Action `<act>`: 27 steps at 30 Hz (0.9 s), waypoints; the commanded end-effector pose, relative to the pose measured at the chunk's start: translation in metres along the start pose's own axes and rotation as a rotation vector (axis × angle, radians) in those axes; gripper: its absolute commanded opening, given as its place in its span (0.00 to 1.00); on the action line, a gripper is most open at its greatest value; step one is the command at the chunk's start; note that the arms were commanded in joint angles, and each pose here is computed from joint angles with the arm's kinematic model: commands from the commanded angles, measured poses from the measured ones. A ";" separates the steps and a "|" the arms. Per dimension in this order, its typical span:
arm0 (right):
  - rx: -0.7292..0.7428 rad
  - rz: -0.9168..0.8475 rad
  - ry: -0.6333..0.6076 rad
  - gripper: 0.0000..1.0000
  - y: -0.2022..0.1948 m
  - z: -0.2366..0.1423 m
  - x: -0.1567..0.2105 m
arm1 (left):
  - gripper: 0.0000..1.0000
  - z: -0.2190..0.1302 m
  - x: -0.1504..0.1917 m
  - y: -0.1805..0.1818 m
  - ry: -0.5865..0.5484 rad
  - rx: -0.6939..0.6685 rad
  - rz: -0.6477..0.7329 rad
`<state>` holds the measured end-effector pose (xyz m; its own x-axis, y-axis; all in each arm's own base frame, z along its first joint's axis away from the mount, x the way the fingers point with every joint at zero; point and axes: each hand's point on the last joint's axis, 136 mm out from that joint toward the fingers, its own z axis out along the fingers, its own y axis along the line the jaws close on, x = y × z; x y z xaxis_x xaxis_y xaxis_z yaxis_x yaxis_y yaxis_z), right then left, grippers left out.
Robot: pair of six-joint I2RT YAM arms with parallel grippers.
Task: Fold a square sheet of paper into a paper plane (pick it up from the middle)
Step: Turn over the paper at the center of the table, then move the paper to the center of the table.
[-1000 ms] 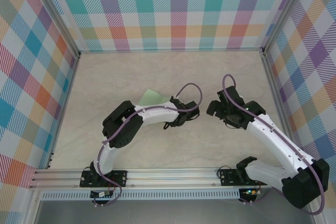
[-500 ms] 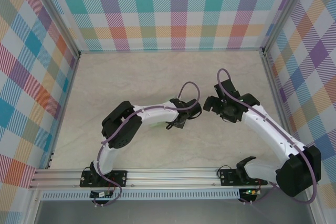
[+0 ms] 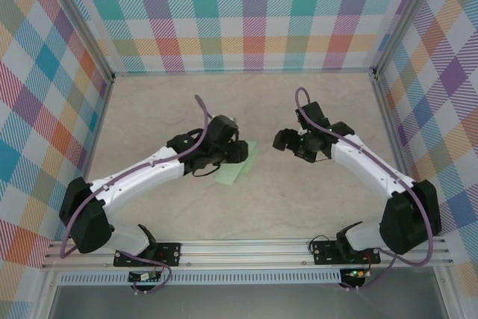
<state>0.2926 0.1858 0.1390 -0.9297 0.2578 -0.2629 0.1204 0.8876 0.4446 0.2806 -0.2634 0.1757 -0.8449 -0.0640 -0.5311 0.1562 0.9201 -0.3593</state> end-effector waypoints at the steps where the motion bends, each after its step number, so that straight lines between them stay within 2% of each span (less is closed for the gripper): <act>1: -0.206 -0.095 0.045 0.78 0.071 0.011 0.000 | 0.47 0.012 0.012 0.048 0.041 -0.040 -0.182; 5: -0.238 -0.134 0.126 0.71 0.115 0.048 0.019 | 0.44 0.013 0.021 0.107 0.040 -0.128 -0.325; 11: -0.200 -0.181 0.213 0.67 0.156 0.096 0.046 | 0.50 0.000 0.025 0.158 0.010 -0.224 -0.437; 18: -0.097 -0.187 0.326 0.67 0.142 0.149 0.072 | 0.56 -0.002 0.031 0.171 0.015 -0.244 -0.475; 22: -0.081 -0.248 0.365 0.67 0.133 0.161 0.081 | 0.61 -0.001 0.032 0.172 0.020 -0.241 -0.481; 27: -0.063 -0.414 0.427 0.67 0.112 0.165 0.096 | 0.63 0.002 0.034 0.169 0.034 -0.222 -0.481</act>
<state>0.2882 0.3832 0.0323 -0.9846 -0.1571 -0.0768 -0.1748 0.8675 0.4657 0.2856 -0.1116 0.1021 -0.8011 -0.4856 -0.3498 -0.3513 0.8547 -0.3821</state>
